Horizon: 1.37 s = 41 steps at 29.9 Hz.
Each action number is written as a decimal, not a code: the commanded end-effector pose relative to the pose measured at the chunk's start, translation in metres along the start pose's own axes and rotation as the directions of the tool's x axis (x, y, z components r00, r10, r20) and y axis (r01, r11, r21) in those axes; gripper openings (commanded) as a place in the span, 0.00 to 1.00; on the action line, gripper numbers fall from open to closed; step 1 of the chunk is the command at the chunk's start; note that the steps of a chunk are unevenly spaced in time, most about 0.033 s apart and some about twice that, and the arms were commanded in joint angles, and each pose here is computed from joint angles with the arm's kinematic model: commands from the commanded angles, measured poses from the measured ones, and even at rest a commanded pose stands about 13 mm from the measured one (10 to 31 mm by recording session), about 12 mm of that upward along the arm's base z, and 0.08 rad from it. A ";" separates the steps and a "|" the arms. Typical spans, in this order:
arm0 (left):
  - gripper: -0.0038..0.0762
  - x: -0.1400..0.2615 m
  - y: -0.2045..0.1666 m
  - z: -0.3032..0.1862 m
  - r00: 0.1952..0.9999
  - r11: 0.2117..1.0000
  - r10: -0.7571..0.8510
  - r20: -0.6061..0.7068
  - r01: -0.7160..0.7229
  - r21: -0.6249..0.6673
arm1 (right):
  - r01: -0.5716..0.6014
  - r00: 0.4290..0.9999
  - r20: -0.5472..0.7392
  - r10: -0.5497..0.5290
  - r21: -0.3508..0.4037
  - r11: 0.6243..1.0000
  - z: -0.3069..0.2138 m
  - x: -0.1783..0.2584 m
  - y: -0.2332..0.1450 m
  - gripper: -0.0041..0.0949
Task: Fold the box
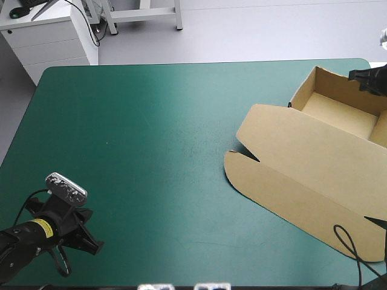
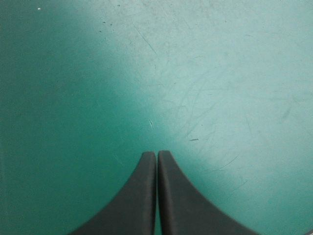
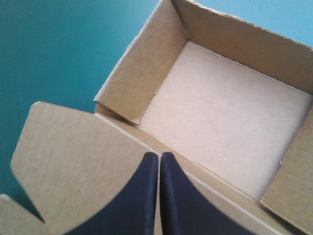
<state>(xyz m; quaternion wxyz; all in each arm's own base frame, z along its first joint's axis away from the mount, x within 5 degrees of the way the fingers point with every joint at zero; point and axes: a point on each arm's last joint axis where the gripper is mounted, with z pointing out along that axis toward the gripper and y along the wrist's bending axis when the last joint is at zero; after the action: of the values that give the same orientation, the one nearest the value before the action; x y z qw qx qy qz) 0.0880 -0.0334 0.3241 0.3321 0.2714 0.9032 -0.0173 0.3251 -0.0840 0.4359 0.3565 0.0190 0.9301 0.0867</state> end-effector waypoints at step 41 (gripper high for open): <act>0.04 0.013 -0.008 0.034 0.998 0.997 -0.057 0.036 0.055 0.044 | 0.340 0.903 0.300 -0.308 -0.058 0.939 -0.068 0.301 0.090 0.04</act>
<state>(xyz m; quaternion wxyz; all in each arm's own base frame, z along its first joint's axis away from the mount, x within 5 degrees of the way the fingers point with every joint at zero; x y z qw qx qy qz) 0.0922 -0.0395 0.2821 0.3137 0.2615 0.9118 -0.0431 0.0522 0.0248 0.3014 0.4733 -0.1443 0.8654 0.0789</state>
